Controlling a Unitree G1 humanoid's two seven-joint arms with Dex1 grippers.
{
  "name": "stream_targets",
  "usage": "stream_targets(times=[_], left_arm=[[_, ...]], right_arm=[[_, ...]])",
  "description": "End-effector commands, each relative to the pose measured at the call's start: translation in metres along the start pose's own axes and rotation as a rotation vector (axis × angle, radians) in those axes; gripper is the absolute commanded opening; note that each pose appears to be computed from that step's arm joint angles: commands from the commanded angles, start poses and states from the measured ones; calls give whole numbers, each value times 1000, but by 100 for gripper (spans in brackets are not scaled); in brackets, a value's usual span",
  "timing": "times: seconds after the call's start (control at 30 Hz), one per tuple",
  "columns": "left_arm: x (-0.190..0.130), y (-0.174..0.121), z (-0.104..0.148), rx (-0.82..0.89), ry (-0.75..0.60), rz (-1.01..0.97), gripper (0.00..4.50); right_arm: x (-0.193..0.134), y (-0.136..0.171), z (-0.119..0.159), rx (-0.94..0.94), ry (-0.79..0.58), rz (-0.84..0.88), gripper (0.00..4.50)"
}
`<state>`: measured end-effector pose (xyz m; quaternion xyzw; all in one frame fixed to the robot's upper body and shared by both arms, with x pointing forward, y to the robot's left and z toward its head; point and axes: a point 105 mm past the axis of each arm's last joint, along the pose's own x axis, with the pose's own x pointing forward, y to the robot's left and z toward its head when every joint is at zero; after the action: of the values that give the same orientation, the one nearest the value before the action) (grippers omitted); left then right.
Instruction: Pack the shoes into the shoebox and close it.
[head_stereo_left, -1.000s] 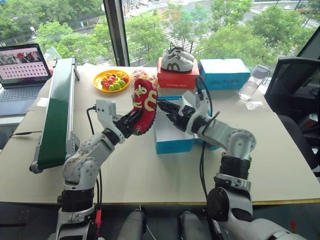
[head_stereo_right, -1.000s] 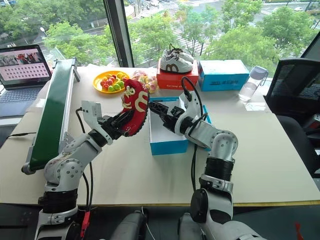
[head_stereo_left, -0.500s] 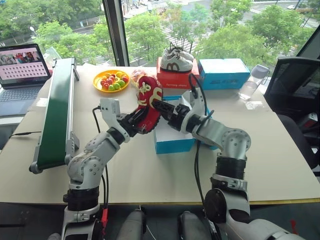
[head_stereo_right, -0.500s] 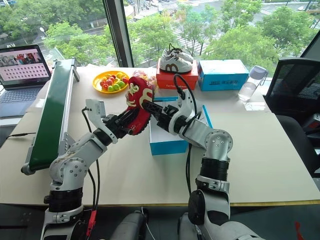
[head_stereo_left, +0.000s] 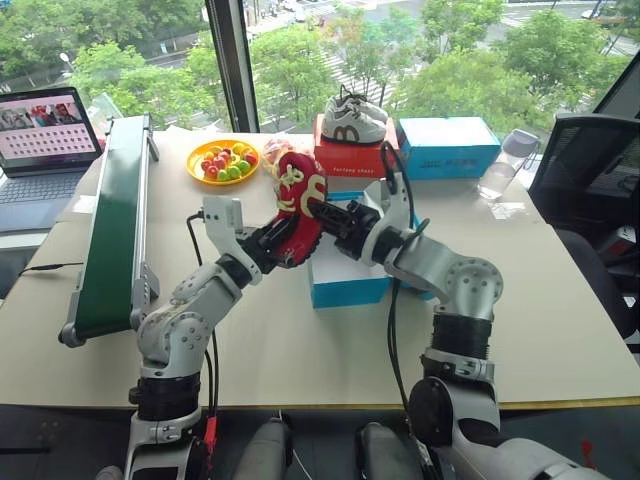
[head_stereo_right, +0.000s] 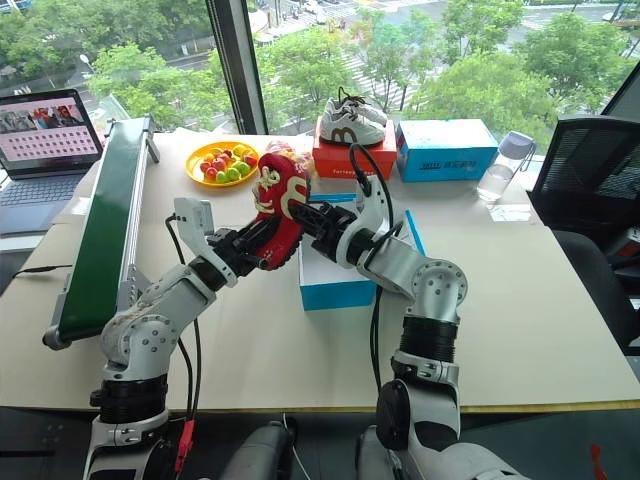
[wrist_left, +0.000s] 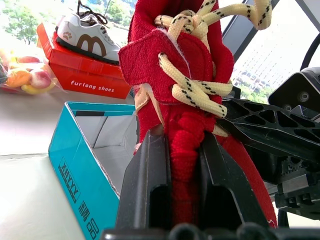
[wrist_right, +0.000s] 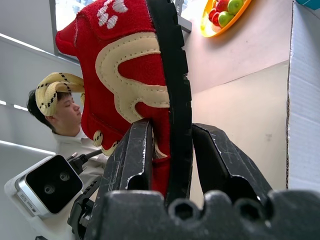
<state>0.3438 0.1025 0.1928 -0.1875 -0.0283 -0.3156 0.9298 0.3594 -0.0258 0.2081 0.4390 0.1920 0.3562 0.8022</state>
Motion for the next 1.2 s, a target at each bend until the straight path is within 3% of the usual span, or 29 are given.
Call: stream_targets(times=[0.03, 0.23, 0.3, 0.47, 0.63, 0.87, 1.03, 1.2], left_arm=[[4, -12, 7, 22, -30, -49, 17], [5, -14, 4, 22, -19, -57, 17], [4, -15, 2, 28, -15, -61, 115], [4, -21, -1, 17, -6, -83, 288], [-4, -15, -5, 36, 15, -66, 288], [-23, -11, -14, 127, 81, -79, 288], [-51, -4, -28, 400, 216, -157, 288], [-63, -3, -34, 488, 282, -232, 288]], right_arm=[[2, 31, -6, 32, -34, 126, 34], [0, 28, -7, -11, -34, 102, 32], [-1, 25, -5, -14, -46, 87, 32], [-6, 17, 4, 25, -94, 61, 32], [-14, 1, 27, 87, -196, 6, 32], [-32, -22, 66, 30, -297, -110, 32], [-36, -33, 67, -90, -183, -190, 32], [-32, -54, 55, -269, -5, -312, 32]])
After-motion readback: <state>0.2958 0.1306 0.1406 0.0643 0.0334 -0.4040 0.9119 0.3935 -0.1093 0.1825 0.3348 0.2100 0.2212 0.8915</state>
